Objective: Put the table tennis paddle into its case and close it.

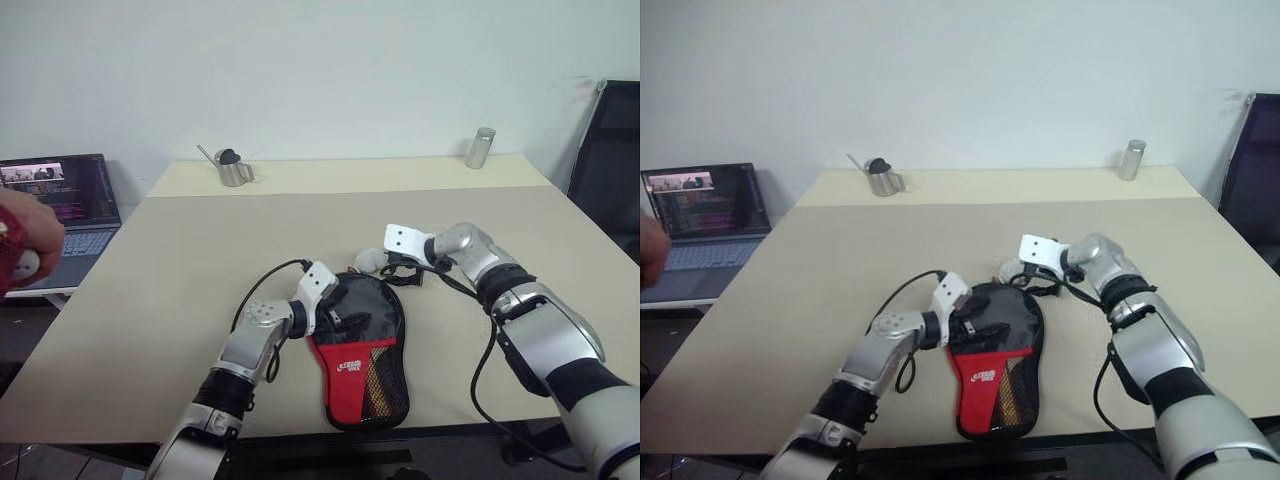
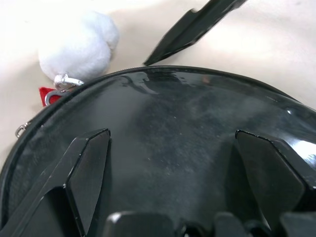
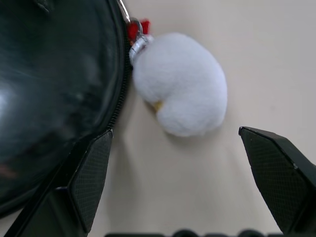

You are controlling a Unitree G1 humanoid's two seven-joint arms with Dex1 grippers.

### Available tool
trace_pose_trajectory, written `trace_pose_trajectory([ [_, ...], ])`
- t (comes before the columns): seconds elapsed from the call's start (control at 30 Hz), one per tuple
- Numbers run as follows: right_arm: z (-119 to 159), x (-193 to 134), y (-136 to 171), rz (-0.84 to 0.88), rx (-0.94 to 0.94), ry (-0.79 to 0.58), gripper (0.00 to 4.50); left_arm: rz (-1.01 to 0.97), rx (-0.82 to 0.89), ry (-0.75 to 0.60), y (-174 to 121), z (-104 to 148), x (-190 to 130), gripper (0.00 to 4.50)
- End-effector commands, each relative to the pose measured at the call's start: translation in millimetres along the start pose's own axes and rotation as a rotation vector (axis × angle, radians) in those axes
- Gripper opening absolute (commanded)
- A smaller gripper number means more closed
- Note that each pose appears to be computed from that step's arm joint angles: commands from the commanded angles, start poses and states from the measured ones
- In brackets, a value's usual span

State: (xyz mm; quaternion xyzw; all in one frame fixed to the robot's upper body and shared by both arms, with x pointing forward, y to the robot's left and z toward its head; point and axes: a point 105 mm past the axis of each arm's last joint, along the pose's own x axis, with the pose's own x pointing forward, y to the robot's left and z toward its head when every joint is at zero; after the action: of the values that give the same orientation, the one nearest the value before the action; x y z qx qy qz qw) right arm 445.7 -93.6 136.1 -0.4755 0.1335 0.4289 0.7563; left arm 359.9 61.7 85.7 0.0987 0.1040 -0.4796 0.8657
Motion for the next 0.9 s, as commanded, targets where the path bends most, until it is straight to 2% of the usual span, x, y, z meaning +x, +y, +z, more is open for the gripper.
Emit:
trace_pose_trajectory([
  [0.03, 17, 1, -12, -0.071, -0.065, -0.019, 4.5, 0.003, -0.042, 0.048, -6, -16, -3, 4.46],
  [0.4, 30, 21, -10, -0.201, -0.152, 0.01, 4.5, 0.036, -0.047, 0.05, -10, -17, -11, 4.46],
  [0.6, 29, 28, -2, -0.207, -0.182, 0.031, 4.5, 0.049, -0.047, 0.05, -10, -16, -13, 4.46],
  [0.7, 29, 33, 4, -0.19, -0.152, 0.02, 3.87, 0.052, -0.052, 0.05, -11, -15, -12, 4.5],
  [0.77, 30, 34, 8, -0.174, -0.099, -0.002, 3.19, 0.053, -0.065, 0.049, -11, -16, -11, 4.5],
  [0.9, 23, 35, 11, -0.167, -0.15, 0.03, 1.77, 0.028, -0.111, 0.03, -15, -14, -6, 4.5],
])
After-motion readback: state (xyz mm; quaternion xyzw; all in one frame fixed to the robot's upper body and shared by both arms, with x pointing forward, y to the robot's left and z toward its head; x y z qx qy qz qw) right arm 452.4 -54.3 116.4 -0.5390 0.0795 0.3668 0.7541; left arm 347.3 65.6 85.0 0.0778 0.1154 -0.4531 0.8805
